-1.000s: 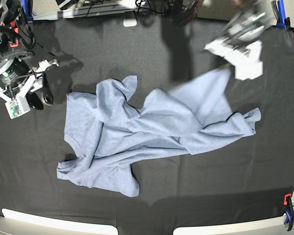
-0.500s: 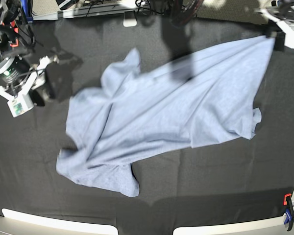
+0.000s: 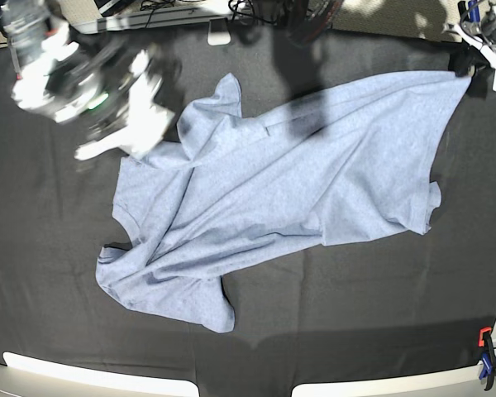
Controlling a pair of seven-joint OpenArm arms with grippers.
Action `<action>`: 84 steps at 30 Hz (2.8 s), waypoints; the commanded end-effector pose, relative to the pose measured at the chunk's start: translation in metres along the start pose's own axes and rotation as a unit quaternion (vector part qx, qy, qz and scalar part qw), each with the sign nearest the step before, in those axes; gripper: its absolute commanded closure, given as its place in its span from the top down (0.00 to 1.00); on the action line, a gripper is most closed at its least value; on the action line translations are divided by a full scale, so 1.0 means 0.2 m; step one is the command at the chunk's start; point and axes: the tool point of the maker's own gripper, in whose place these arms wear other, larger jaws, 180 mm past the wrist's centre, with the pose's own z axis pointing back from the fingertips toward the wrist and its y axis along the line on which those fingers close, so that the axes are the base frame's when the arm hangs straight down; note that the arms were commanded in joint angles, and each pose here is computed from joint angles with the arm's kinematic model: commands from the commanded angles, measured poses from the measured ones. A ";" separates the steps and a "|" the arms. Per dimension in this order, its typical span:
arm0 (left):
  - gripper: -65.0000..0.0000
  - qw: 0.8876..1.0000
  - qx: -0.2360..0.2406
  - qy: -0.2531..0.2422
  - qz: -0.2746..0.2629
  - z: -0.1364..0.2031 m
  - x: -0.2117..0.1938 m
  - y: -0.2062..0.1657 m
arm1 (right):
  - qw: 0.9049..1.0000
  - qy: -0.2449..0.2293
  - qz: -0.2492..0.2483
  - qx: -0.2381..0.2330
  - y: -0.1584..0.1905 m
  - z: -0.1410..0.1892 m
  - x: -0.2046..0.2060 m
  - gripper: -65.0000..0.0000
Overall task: Layout the t-shirt on the table in an organized manner, then fold the t-shirt properly
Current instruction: 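Grasp the collar edge with the right gripper and pull it away from the left gripper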
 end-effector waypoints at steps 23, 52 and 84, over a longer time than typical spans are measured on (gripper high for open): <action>0.00 1.000 0.000 -0.026 -0.004 0.02 0.06 0.00 | 0.999 0.024 0.028 -0.037 -0.09 -0.23 0.03 0.00; 0.00 1.000 0.000 -0.026 -0.004 0.02 0.06 0.00 | 0.993 0.007 -0.111 -0.038 0.03 -0.07 0.02 0.51; 0.00 1.000 0.000 -0.026 -0.004 0.02 0.06 0.00 | 0.986 0.121 -0.114 0.004 0.30 0.12 -0.06 0.00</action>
